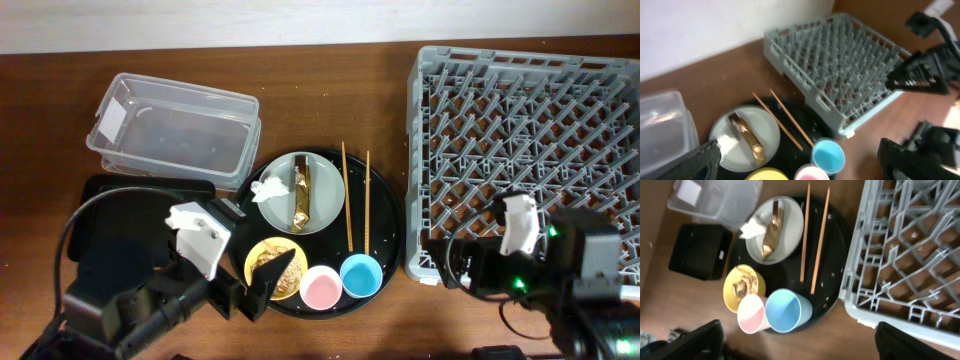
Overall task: Sort waste into correct bins and load items into the dishwasher rack
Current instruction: 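Reach the left gripper to the pink cup and grasp it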
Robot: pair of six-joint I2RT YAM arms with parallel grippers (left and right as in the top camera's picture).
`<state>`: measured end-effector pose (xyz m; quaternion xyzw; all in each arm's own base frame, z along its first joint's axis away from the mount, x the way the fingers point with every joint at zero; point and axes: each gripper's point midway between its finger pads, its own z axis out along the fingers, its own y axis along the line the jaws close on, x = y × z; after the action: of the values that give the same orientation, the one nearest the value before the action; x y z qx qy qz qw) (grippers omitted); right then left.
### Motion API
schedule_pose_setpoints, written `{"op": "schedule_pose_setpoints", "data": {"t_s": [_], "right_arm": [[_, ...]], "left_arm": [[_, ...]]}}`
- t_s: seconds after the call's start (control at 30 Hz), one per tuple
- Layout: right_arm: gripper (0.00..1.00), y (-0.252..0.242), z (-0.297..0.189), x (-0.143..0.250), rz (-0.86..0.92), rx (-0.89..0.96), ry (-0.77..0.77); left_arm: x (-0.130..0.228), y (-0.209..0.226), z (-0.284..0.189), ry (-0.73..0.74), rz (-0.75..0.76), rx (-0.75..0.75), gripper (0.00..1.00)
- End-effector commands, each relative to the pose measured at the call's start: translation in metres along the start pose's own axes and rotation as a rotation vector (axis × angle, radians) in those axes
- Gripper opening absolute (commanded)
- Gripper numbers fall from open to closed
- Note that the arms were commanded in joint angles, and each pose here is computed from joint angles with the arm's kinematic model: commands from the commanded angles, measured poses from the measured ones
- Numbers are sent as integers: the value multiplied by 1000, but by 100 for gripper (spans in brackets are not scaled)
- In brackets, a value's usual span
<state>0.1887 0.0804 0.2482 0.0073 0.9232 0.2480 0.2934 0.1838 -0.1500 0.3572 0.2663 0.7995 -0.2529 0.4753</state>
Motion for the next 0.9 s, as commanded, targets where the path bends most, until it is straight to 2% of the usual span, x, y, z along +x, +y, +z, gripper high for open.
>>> {"op": "schedule_pose_setpoints", "data": {"t_s": [0.0,0.1,0.17,0.2,0.27,0.3,0.4,0.43,0.57,0.67,0.77,0.87], "right_arm": [[91,4,7,0,20,-36,57],[90,3,8,4,26,-31,75],[91,2,7,5,17,-28,76],[90,1,7,5,9,-24,78],[91,1,7,6,10,-23,80],[91,1,7,6,11,-23,80],[91,1,7,6,11,-23,80],[90,1,7,6,11,-23,81],[90,1,7,7,13,-23,84],[90,1,7,7,13,-23,84],[91,1,7,7,14,-22,85],[90,1,7,7,14,-22,85]], "left_arm": [[26,0,19,158,-152,31,99],[71,2,40,402,-281,45,99],[83,-3,48,483,-322,80,99],[91,0,57,535,-344,80,81],[107,0,71,633,-362,78,71],[118,-2,80,691,-359,74,69],[160,18,99,841,-368,-138,69],[175,18,106,872,-374,-165,68],[234,15,132,949,-427,-194,62],[250,18,140,940,-428,-194,53],[257,20,144,932,-425,-196,33],[258,21,149,921,-422,-195,19]]}}
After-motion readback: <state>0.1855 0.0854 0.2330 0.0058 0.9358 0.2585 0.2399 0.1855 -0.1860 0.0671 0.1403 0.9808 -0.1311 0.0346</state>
